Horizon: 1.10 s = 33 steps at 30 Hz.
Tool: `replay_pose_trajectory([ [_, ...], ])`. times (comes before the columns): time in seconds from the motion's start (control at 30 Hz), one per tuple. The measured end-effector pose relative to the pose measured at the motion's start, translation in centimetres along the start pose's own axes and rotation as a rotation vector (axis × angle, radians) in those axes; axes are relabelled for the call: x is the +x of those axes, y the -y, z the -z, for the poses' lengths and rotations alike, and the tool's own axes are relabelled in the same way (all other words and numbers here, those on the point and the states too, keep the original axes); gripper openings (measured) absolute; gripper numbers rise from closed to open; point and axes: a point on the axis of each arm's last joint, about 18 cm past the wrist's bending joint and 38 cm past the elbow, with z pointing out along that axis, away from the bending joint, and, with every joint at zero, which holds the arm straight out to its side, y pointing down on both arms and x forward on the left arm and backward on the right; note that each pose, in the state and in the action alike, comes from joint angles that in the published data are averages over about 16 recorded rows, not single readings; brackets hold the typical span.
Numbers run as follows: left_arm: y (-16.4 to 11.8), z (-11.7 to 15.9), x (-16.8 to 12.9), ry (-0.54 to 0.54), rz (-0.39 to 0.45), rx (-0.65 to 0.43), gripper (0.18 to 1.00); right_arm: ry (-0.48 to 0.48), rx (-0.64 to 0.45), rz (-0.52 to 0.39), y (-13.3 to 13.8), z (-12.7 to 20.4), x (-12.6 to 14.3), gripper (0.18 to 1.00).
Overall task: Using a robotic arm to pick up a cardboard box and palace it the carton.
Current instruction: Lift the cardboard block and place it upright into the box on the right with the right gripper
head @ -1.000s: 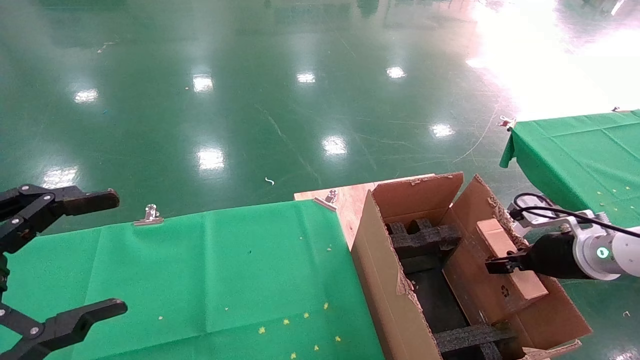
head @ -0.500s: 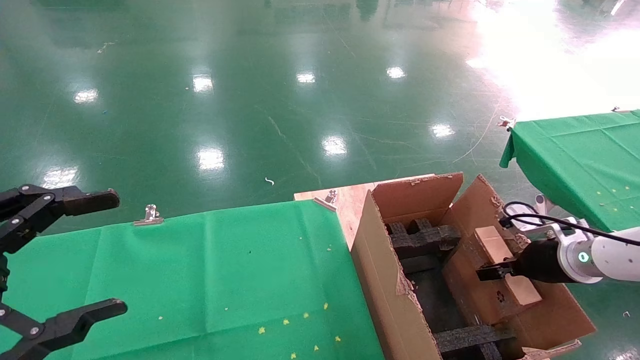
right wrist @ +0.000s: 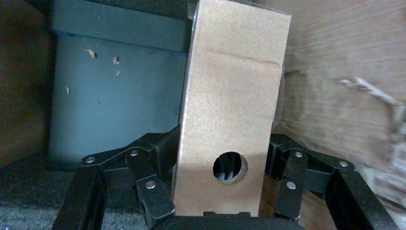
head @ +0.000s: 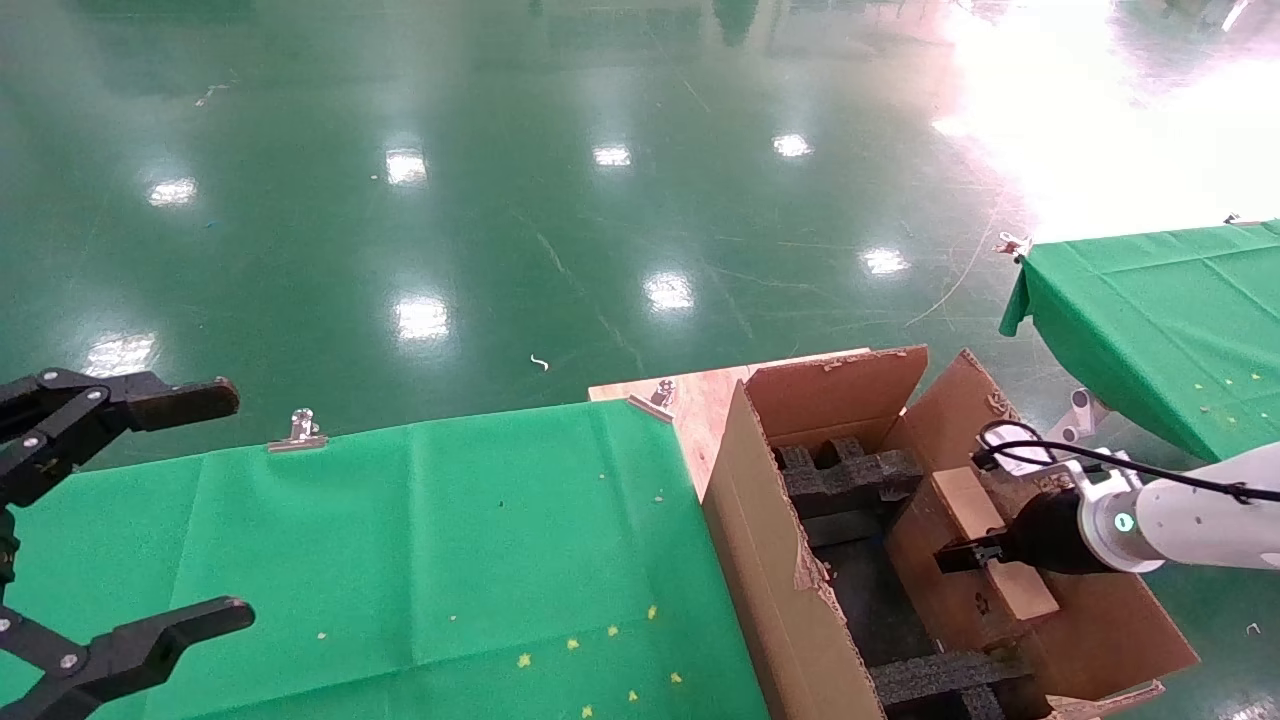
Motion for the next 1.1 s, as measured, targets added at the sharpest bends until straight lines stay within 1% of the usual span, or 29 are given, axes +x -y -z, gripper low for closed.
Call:
replay_pose_trajectory([
  [0.37,0.0,0.0,0.0,0.0,0.0,0.0,1.001,0.014,-0.034,0.004,-0.6,-1.8,-0.5,0.348],
  [0.73,0.0,0.0,0.0,0.001,0.0,0.0,1.001,0.022,-0.041,0.001,-0.7,-2.4,-0.6,0.346],
  [0.93,0.0,0.0,0.0,0.001,0.0,0.0,1.001,0.023,-0.043,0.001,-0.7,-2.4,-0.7,0.363],
  [1.1,0.0,0.0,0.0,0.001,0.0,0.0,1.001,0.024,-0.044,0.002,-0.8,-2.4,-0.7,0.4],
])
